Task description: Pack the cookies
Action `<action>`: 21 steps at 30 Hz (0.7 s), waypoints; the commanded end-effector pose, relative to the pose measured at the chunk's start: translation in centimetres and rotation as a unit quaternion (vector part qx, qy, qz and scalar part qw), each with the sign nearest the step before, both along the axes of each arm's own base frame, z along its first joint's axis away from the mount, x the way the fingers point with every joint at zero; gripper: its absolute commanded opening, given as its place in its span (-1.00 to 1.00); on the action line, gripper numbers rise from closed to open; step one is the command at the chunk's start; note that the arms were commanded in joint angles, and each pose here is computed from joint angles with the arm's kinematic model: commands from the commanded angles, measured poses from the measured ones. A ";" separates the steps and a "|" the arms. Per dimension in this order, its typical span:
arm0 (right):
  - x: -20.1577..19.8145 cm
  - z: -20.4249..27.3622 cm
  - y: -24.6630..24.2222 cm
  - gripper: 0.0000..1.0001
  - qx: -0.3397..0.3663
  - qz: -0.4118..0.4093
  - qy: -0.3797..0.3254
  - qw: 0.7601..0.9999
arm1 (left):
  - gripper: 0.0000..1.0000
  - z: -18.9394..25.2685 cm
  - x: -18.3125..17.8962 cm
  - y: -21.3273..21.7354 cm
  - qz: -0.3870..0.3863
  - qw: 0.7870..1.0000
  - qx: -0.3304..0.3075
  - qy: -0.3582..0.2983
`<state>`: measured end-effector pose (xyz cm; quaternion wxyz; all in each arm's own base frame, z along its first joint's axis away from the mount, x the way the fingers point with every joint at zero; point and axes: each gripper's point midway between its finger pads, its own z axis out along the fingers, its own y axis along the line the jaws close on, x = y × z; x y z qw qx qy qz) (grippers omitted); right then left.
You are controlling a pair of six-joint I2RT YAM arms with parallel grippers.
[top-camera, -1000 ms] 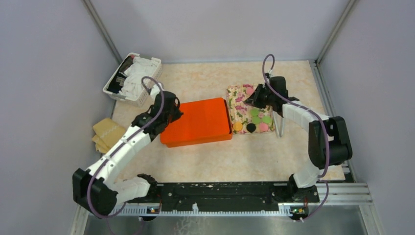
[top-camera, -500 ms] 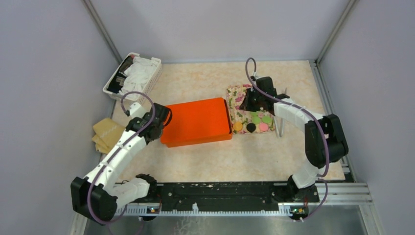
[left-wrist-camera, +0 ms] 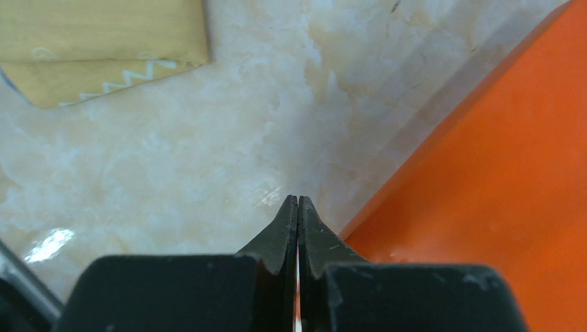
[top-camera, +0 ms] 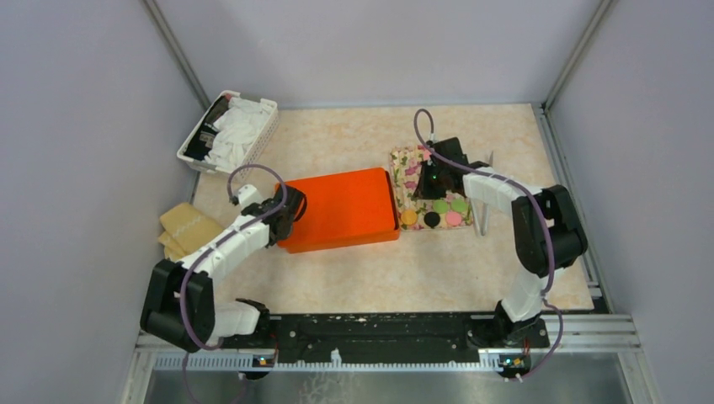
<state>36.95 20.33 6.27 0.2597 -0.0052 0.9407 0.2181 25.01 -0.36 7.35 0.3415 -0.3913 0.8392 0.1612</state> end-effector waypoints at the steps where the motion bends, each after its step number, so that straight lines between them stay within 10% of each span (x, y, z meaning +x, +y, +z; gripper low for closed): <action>1: 1.2 1.0 1.3 -1.00 0.005 0.018 -0.015 1.000 | -1.00 0.3 3.7 -0.5 -0.019 0.998 0.006 -0.067; 21: -1.8 2.1 9.4 -1.00 0.120 0.109 0.024 0.986 | -1.00 -1.7 7.3 -4.2 -0.107 0.991 -0.037 -0.071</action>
